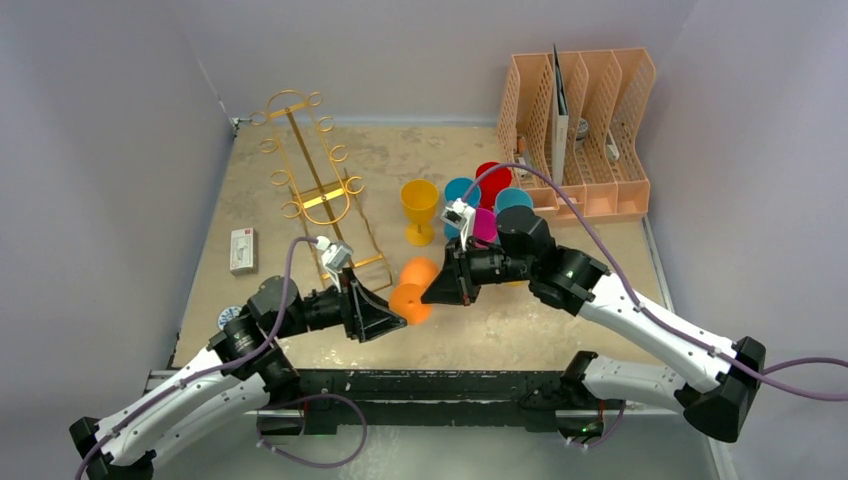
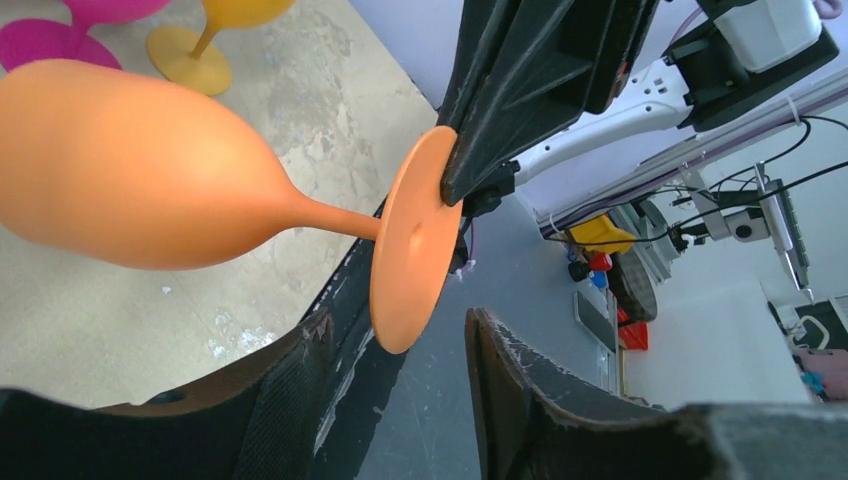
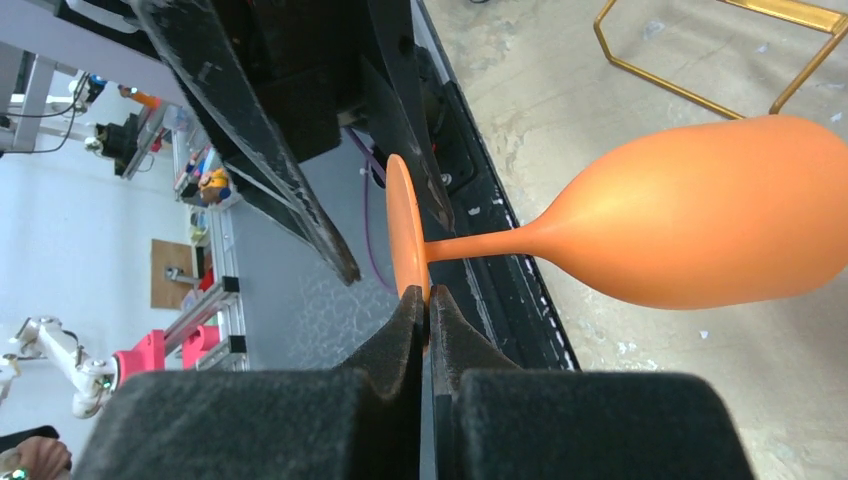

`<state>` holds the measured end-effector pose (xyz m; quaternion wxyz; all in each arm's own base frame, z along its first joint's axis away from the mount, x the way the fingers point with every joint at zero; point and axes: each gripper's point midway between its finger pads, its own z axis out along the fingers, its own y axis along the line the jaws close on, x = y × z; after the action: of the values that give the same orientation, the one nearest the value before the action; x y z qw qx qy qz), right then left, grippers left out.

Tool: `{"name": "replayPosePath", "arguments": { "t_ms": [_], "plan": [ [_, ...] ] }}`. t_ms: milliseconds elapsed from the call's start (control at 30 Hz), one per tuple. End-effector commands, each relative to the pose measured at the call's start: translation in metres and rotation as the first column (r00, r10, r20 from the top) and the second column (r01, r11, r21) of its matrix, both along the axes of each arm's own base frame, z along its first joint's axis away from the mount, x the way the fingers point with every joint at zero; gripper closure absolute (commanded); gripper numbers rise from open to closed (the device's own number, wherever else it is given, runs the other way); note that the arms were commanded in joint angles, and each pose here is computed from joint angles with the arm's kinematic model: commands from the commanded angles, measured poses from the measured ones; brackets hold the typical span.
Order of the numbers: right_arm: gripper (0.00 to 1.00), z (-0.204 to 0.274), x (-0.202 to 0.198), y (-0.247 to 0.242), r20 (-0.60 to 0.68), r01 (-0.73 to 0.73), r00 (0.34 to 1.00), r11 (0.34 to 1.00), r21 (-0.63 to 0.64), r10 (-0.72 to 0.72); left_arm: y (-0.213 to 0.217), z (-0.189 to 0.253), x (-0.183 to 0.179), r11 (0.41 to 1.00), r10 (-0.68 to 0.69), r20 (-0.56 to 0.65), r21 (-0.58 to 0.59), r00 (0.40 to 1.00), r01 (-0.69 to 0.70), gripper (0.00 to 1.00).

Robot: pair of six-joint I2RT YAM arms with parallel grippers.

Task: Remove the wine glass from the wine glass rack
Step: Place the wine glass at the center of the board.

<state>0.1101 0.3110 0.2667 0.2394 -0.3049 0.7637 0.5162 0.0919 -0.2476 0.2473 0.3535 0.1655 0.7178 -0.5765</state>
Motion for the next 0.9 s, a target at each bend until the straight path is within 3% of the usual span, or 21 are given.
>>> {"name": "replayPosePath", "arguments": {
  "t_ms": [0,767,867],
  "plan": [
    [1.00,0.0146,-0.0039,0.0106,0.016,-0.054,0.998,0.996,0.071,0.053,-0.0041,0.0174,-0.0046,0.996,-0.035,0.042,-0.082,0.999,0.038,0.54],
    [1.00,0.0057,-0.0009,0.0142,0.028,-0.057,0.998,0.996,0.074,0.055,-0.0034,0.0133,-0.0069,0.997,-0.049,0.054,-0.064,0.997,0.053,1.00],
    [0.97,0.0075,-0.0021,0.0135,0.035,-0.061,0.998,0.995,0.079,0.058,-0.0037,0.0128,-0.0103,0.995,-0.071,0.069,-0.059,0.995,0.075,1.00]
  ]
}}
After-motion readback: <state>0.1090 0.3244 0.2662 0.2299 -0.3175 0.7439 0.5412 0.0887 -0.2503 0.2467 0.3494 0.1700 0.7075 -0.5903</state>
